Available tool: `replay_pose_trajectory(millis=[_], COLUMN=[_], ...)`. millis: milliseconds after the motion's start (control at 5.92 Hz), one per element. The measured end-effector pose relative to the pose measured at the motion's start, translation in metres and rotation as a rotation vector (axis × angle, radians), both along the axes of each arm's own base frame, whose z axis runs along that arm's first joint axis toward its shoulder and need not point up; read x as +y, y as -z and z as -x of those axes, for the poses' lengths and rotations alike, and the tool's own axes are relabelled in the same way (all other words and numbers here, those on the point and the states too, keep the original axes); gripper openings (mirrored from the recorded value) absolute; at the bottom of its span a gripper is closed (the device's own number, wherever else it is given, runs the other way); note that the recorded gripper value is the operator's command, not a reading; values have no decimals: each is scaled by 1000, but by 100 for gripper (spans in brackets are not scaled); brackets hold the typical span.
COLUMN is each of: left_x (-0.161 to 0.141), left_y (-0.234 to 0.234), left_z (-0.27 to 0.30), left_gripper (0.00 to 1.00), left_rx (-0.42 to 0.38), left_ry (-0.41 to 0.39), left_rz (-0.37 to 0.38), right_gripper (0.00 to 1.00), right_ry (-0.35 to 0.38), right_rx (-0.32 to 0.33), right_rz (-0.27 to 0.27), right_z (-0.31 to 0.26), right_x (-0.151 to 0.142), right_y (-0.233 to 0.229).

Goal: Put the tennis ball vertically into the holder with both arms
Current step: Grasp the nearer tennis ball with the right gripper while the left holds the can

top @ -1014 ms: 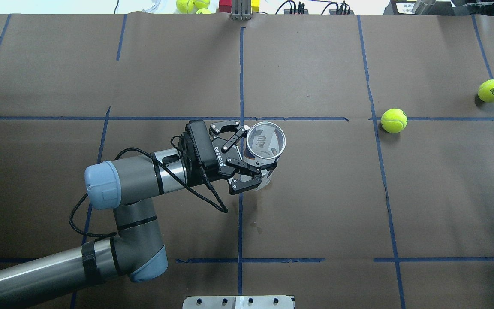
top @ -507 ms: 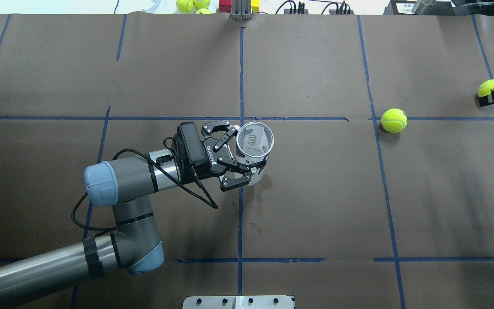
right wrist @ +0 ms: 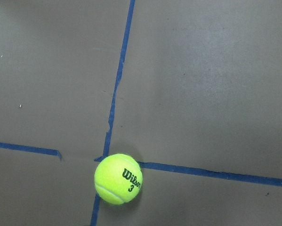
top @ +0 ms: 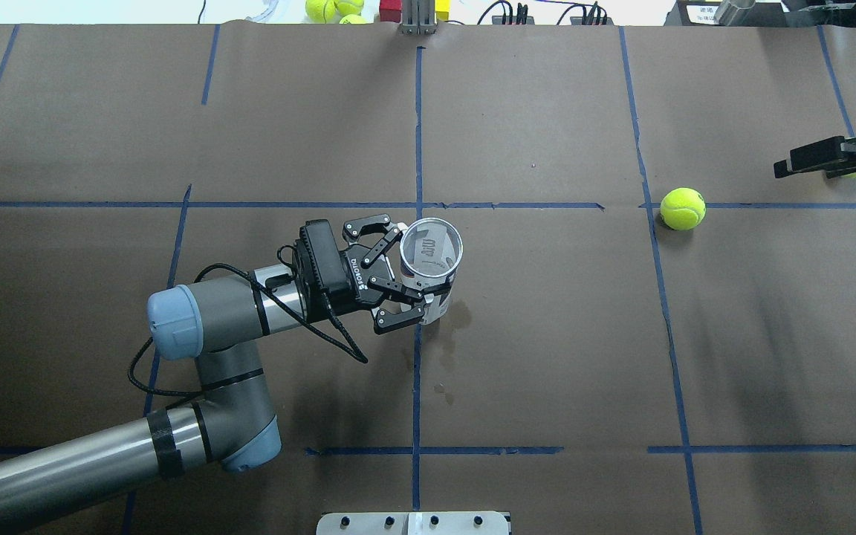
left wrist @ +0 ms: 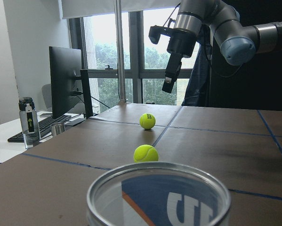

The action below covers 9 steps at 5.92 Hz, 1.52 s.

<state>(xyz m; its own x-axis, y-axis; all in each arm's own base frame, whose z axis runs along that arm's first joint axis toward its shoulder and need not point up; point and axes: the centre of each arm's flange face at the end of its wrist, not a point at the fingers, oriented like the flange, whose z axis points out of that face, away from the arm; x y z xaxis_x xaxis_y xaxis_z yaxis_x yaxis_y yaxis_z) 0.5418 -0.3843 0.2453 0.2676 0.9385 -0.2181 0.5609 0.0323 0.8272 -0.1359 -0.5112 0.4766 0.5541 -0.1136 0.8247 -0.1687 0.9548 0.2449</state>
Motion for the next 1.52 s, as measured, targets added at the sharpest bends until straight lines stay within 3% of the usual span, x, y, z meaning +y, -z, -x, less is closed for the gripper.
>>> replay_pose_trajectory(millis=[1014, 1521], left_x=[12, 13], left_y=[-12, -16], left_z=[-10, -7], left_gripper=[80, 81], left_rx=[15, 30], left_ry=[-24, -24], left_rz=[-2, -7], right_gripper=[100, 100], right_ry=[-23, -24], right_rx=[10, 51], right_rz=[29, 10], right_z=[36, 63], right_x=[-13, -14], right_y=[8, 4])
